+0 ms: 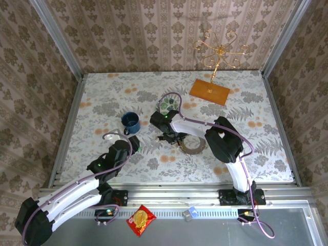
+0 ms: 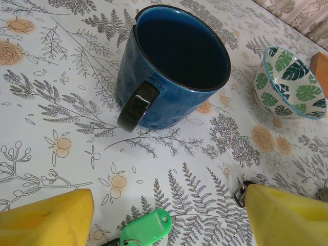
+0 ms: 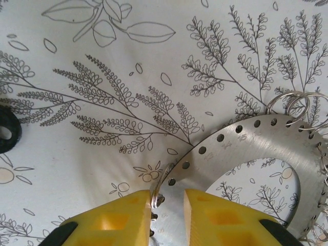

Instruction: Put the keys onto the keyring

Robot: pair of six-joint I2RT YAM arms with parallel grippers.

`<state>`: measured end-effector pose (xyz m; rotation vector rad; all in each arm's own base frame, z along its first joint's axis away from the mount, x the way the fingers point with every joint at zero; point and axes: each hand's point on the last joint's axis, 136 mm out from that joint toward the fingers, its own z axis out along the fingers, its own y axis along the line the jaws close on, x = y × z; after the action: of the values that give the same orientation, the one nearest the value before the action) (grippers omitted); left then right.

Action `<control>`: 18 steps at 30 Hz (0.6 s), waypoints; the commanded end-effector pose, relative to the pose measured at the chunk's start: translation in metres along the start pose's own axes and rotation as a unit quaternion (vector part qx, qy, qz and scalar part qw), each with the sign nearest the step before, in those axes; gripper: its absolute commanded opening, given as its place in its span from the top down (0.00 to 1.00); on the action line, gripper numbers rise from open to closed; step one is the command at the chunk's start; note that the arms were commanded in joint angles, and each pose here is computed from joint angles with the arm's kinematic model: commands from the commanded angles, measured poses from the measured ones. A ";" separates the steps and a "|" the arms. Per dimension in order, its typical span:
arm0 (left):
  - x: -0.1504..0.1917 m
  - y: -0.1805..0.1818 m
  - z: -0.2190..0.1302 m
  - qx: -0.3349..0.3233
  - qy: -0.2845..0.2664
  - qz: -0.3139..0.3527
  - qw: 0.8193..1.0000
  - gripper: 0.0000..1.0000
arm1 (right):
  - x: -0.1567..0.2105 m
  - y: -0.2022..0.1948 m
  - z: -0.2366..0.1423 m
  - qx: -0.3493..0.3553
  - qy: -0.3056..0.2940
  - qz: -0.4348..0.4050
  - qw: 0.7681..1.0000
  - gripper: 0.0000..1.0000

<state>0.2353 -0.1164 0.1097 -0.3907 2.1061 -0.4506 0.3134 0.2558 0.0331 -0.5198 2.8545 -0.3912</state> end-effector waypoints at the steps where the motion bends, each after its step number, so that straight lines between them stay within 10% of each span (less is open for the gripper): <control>1: 0.000 0.006 0.002 -0.009 -0.005 -0.003 1.000 0.22 | 0.003 -0.005 0.004 0.028 0.011 -0.020 0.999 0.77; 18: -0.001 0.004 0.001 -0.006 -0.005 -0.003 1.000 0.24 | 0.003 -0.001 0.008 0.025 0.016 -0.024 0.999 0.90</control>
<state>0.2358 -0.1152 0.1096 -0.3959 2.1050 -0.4481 0.3143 0.2545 0.0245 -0.5616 2.8554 -0.4346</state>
